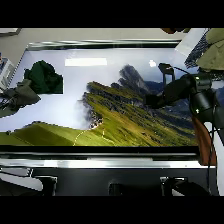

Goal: Fold the clothes and pants, and hang the long-sleeved shirts on hangers.

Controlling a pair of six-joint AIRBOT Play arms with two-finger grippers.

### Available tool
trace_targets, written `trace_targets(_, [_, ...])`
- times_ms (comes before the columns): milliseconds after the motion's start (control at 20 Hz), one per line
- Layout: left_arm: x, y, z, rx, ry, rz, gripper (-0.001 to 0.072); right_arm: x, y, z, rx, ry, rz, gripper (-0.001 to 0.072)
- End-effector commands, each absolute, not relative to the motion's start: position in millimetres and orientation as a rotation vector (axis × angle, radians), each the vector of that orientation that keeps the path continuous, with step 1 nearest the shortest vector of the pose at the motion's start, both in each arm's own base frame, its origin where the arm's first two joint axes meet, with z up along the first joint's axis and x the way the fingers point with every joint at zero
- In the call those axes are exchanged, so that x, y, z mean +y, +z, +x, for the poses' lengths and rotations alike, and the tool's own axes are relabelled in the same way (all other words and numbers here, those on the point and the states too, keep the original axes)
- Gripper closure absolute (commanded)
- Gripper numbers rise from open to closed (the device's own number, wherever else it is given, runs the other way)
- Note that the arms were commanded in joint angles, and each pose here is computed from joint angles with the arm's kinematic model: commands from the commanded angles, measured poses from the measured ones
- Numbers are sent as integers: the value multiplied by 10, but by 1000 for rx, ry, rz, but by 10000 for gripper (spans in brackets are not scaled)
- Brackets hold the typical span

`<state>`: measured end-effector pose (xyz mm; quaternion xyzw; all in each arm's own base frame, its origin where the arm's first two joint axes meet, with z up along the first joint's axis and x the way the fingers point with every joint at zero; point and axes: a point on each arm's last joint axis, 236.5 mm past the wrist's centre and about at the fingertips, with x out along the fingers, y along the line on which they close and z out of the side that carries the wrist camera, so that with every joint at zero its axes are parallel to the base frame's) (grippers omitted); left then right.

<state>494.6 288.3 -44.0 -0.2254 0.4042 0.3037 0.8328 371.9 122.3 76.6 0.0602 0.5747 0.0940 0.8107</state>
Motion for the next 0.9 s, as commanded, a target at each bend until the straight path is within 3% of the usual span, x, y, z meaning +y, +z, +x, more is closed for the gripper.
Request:
trace_targets(0, [3032, -848, 5126, 905, 654, -489, 194, 1229, 773, 3719, 1226, 202, 129, 640])
trace_targets(50, [3028, -899, 5113, 936, 658, -495, 325, 1229, 773, 3719, 1226, 202, 129, 640])
trace_targets(100, [3012, -896, 5081, 967, 660, -498, 554, 1229, 773, 3720, 1226, 202, 129, 640])
trace_targets(150, [2979, -844, 5058, 996, 641, -475, 694, 1229, 773, 3719, 1226, 202, 129, 640])
trace_targets(350, [2558, -396, 4915, 1132, 492, -374, 697, 1229, 773, 3720, 1226, 202, 129, 640])
trace_targets(500, [1996, 101, 4867, 1129, 383, -415, 697, 1229, 773, 3719, 1226, 202, 129, 640])
trace_targets(850, [-252, 633, 4594, 1230, -68, -403, 697, 1229, 773, 3719, 1226, 202, 129, 640])
